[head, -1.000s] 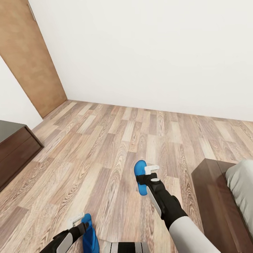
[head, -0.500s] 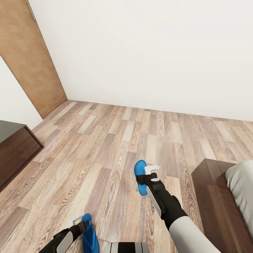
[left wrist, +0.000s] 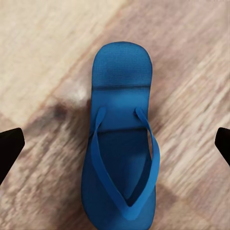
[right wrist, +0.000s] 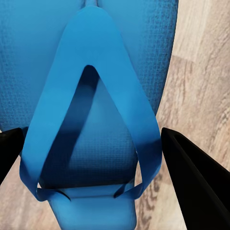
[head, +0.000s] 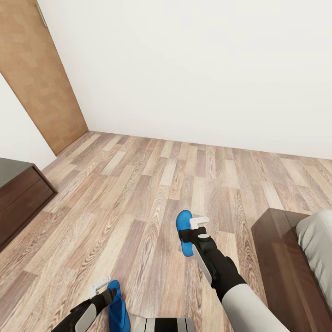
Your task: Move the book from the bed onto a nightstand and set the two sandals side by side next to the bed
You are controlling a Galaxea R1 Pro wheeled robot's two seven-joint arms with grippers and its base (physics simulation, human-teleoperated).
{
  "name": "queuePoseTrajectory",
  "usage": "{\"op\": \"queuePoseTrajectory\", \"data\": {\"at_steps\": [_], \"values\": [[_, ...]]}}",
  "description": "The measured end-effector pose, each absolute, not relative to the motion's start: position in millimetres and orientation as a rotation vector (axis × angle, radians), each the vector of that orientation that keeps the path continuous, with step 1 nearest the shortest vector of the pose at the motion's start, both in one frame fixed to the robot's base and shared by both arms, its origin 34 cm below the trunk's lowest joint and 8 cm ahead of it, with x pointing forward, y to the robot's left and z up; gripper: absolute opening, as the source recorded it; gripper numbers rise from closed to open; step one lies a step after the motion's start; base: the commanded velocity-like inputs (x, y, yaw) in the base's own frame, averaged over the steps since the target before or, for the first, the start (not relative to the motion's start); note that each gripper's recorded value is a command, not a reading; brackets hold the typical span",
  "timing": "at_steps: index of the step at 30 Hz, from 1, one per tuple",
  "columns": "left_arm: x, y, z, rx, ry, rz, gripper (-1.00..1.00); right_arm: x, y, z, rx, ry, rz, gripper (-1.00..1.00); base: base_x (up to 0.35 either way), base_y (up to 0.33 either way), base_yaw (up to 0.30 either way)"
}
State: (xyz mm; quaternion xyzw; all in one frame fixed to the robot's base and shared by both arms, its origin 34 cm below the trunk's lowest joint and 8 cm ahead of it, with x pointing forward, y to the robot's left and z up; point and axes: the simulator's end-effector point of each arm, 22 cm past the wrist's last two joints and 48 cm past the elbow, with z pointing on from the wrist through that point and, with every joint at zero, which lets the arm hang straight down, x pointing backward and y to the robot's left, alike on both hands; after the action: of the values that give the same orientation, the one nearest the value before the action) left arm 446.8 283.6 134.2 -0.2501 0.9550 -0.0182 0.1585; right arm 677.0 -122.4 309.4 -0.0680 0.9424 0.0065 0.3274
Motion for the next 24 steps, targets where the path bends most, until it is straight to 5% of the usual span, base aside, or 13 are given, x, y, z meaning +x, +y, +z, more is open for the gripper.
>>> {"op": "queuePoseTrajectory", "data": {"at_steps": [24], "values": [[447.3,282.8,134.4,-0.692,2.735,-0.052,1.0,677.1,-122.3,309.5,-0.179,2.468,0.017,-1.0,0.0,0.0,0.0]]}}
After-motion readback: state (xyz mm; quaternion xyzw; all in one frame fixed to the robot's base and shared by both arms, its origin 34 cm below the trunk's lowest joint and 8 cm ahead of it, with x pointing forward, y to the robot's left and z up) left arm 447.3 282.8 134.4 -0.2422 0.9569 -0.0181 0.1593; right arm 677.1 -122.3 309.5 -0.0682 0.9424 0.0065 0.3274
